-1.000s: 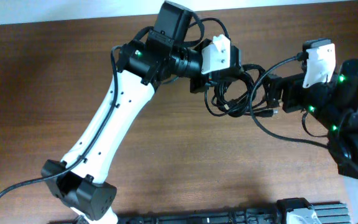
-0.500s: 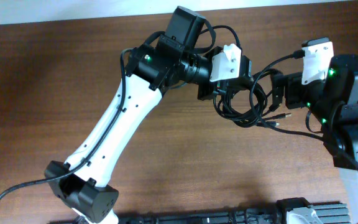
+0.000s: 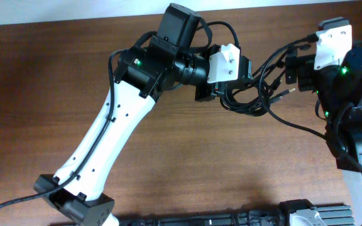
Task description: Untangle cables
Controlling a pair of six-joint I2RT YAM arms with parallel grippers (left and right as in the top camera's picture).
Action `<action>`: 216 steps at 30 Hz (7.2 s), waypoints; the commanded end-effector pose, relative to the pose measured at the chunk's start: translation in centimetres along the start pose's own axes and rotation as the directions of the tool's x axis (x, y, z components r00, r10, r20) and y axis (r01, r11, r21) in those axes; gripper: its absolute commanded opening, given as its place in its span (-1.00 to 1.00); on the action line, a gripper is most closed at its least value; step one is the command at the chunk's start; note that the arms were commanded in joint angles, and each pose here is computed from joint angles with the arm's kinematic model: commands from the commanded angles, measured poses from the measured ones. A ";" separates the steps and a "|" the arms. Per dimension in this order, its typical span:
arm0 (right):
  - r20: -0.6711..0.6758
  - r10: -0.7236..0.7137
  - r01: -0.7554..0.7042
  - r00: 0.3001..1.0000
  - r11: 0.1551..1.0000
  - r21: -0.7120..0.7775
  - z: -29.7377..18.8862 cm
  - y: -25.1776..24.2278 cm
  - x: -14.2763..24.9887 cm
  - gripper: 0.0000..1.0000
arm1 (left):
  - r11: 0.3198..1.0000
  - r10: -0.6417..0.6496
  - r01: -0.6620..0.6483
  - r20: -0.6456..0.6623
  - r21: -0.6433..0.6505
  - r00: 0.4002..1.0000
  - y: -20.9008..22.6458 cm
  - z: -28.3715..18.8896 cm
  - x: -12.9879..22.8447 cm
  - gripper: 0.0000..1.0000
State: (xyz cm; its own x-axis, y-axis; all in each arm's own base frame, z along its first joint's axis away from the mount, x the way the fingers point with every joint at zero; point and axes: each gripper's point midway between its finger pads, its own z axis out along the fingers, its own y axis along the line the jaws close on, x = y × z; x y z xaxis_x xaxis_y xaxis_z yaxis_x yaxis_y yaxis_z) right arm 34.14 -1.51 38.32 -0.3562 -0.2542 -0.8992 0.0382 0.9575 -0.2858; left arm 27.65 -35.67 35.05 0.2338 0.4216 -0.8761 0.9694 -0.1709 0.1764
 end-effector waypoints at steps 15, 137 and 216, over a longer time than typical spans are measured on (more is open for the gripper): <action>-0.058 0.038 -0.045 0.998 0.990 -0.137 -5.1 1.4 2.2 0.97 | 0.901 -0.190 0.100 -0.177 -0.422 0.966 6.0 -3.5 2.2 -1.00; 0.151 0.316 -0.103 0.937 0.661 -0.744 -9.9 10.2 -6.7 0.36 | 0.923 -0.385 0.353 0.367 0.154 0.847 3.2 -9.4 -7.5 -1.00; -0.437 0.756 -0.826 0.488 0.237 -0.512 -4.5 9.6 -6.2 0.78 | 0.087 -0.764 0.963 0.637 0.256 -0.101 12.8 -8.5 -9.6 -1.00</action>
State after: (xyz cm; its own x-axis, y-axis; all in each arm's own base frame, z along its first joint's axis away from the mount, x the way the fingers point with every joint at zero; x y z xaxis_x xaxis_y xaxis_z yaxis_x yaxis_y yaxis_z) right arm 32.04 8.57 43.19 -0.4791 0.6567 -0.5824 -0.1843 0.5735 0.7982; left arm 39.71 -34.18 47.45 -0.8256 -0.4566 -0.3314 0.2685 0.1986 -0.9426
